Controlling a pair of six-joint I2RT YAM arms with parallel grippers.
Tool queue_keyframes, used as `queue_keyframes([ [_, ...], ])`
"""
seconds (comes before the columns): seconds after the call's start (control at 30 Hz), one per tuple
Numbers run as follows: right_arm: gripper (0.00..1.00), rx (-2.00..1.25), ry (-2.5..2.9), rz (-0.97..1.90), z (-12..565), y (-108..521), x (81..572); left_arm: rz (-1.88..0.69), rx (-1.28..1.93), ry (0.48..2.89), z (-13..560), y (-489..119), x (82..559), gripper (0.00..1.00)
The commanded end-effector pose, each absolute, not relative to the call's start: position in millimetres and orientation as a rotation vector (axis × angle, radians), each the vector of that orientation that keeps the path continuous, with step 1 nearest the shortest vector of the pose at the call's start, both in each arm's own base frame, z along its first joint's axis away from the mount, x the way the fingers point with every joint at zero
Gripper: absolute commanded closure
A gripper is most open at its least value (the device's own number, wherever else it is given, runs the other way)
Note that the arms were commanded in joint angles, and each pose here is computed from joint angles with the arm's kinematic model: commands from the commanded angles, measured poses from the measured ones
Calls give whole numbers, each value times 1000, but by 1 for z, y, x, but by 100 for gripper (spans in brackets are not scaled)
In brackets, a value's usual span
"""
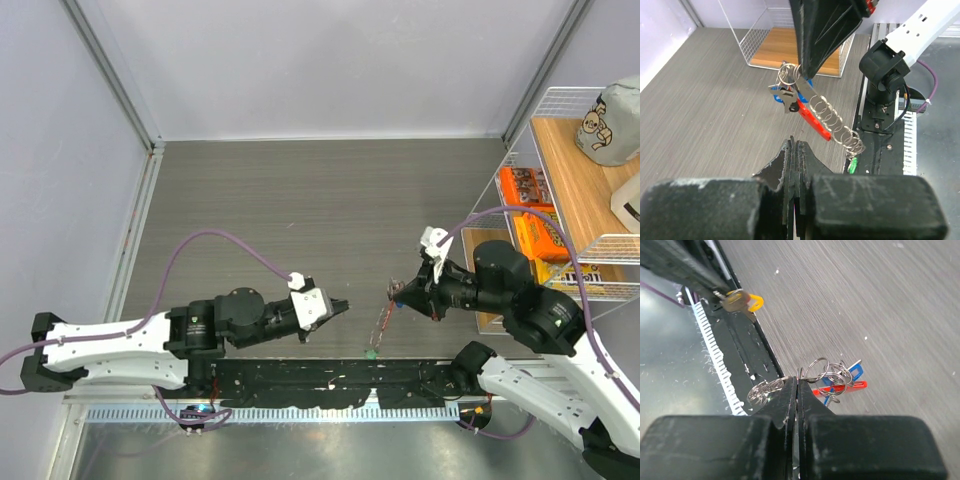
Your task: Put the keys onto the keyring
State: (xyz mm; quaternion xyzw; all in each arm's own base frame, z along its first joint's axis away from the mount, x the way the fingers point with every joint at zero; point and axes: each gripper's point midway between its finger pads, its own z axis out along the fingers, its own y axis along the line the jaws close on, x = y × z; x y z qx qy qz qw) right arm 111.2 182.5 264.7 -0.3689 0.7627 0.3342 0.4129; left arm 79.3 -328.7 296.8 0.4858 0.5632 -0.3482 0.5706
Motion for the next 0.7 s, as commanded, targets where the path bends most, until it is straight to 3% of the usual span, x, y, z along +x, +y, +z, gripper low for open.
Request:
queue_keyframes([
  [0.0, 94, -1104, 1645, 893, 317, 197, 100, -866, 1014, 1306, 327, -316, 83, 100],
  [0.2, 94, -1281, 1503, 903, 328, 216, 86, -1005, 918, 1198, 359, -302, 71, 100],
  [0.67, 94, -1520, 1245, 623, 334, 248, 84, -1246, 899, 1109, 399, -293, 38, 100],
])
